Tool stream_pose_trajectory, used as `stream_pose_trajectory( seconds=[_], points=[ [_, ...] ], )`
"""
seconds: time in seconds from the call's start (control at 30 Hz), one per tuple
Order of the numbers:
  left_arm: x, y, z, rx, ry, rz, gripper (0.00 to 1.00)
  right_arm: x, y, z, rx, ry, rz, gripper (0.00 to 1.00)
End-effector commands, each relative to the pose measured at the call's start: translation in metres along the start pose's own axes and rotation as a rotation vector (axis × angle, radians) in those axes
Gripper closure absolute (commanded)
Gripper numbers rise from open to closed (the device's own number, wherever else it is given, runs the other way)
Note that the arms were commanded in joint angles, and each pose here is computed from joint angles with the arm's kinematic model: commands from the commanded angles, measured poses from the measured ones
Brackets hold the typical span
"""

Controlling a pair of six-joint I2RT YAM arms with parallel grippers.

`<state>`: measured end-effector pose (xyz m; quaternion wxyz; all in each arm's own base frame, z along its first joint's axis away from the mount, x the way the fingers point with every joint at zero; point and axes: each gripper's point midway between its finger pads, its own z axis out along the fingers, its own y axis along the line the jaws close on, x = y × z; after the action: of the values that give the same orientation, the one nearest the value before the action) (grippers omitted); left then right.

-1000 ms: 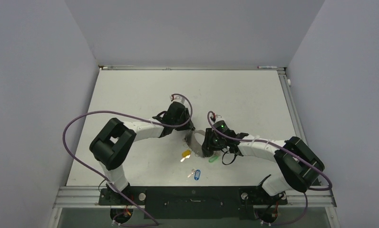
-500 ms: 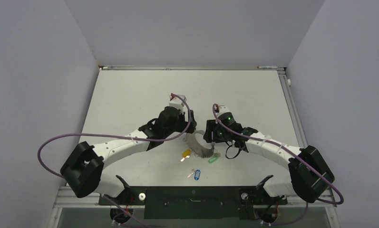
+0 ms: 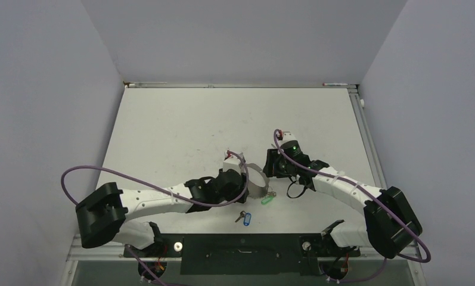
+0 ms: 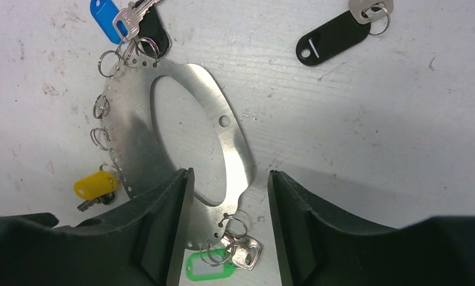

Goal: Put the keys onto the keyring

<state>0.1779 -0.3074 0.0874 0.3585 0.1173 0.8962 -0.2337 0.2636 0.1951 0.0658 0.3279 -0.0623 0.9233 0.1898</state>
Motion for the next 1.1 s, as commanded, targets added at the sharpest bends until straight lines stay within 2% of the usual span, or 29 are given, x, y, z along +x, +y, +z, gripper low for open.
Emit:
stream_pose_trajectory(
  seconds=[0.0, 0.13, 0.5, 0.67, 1.07],
  points=[
    [0.002, 0.001, 0.017, -0.092, -0.005, -0.091, 0.53, -0.010, 0.003, 0.003, -0.016, -0.048, 0.005, 0.51],
    [0.010, -0.003, 0.032, -0.082, 0.005, -0.102, 0.59, -0.008, 0.006, 0.006, -0.036, -0.038, 0.003, 0.53],
    [0.016, -0.001, 0.052, -0.119, 0.007, -0.104, 0.61, -0.004, 0.009, 0.013, -0.052, -0.023, -0.002, 0.54],
    [0.017, 0.003, 0.059, -0.141, -0.008, -0.101, 0.65, 0.003, 0.008, 0.023, -0.062, -0.001, -0.002, 0.57],
    [0.024, 0.012, 0.076, -0.183, -0.040, -0.077, 0.81, 0.043, 0.008, 0.046, -0.096, 0.094, 0.010, 0.63]
  ],
)
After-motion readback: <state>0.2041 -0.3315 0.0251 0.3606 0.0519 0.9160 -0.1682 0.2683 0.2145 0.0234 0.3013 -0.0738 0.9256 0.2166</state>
